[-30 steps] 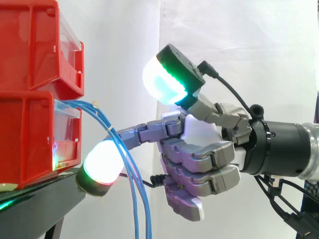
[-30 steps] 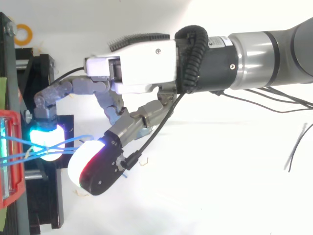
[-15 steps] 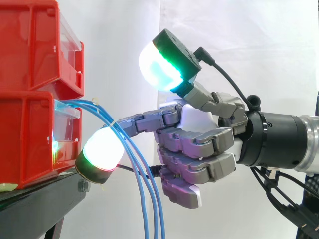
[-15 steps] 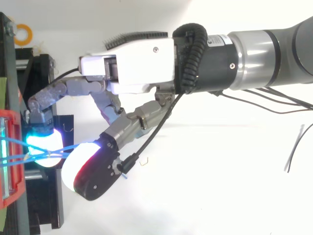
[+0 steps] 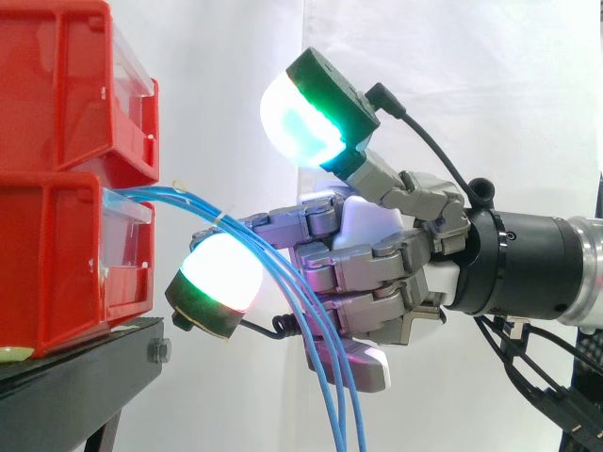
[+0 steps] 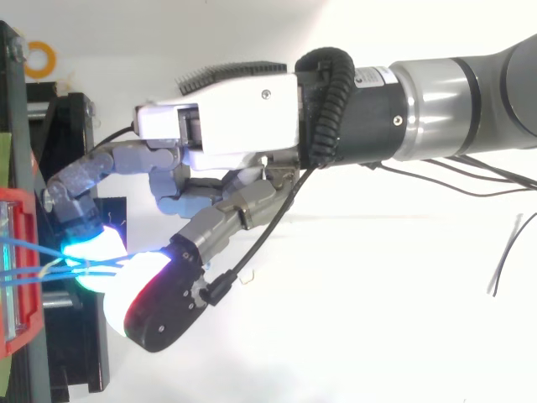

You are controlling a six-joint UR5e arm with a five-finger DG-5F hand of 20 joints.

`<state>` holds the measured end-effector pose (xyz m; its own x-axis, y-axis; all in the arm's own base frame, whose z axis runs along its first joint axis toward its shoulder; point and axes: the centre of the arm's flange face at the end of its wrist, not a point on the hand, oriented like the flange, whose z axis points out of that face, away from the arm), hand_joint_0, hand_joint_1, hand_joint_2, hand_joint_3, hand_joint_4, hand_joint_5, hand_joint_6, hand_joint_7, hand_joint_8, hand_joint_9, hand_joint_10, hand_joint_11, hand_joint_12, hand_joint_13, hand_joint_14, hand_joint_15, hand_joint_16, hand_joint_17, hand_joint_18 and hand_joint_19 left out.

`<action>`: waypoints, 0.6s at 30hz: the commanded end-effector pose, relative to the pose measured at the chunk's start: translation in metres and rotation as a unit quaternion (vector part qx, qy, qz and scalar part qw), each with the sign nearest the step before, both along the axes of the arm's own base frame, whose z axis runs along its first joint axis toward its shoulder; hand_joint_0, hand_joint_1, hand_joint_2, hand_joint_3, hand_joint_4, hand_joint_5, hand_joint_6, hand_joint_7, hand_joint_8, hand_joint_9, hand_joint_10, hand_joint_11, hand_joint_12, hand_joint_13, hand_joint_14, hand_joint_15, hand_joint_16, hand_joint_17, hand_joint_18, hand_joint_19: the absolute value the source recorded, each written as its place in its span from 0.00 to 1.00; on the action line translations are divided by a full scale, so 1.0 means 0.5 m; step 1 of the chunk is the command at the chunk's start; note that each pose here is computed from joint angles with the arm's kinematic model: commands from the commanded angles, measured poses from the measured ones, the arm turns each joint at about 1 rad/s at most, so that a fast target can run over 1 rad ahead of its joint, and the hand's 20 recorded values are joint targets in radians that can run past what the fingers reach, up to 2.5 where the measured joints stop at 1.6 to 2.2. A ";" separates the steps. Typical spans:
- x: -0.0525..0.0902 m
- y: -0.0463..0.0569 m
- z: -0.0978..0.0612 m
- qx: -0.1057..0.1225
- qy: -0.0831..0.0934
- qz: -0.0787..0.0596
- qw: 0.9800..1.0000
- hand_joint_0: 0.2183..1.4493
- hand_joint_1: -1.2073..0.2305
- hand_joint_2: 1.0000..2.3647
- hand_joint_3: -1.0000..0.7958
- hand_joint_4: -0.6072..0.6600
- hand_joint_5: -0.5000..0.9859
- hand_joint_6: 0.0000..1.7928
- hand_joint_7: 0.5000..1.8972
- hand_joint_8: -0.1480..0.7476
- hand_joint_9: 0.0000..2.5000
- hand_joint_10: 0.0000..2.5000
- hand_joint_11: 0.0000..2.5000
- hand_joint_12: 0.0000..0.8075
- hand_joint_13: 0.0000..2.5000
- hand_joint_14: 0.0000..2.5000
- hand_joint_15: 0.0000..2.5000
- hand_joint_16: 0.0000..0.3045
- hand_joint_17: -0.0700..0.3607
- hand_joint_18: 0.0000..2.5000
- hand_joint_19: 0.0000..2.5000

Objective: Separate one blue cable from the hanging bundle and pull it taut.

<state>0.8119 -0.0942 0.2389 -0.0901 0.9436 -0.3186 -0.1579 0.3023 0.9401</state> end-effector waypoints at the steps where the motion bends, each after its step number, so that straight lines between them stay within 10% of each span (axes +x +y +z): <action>1: 0.000 0.001 -0.001 0.000 0.000 0.000 1.000 0.10 0.56 0.00 0.28 0.67 0.39 0.28 0.58 0.38 0.71 1.00 0.48 0.49 0.65 0.86 0.40 0.27 0.59 0.64 0.28; 18: 0.001 0.002 -0.001 0.002 0.000 -0.009 1.000 0.27 0.59 0.00 0.28 0.56 0.43 0.28 0.58 0.32 0.80 0.82 0.62 0.38 0.64 0.73 0.45 0.16 0.41 0.55 0.37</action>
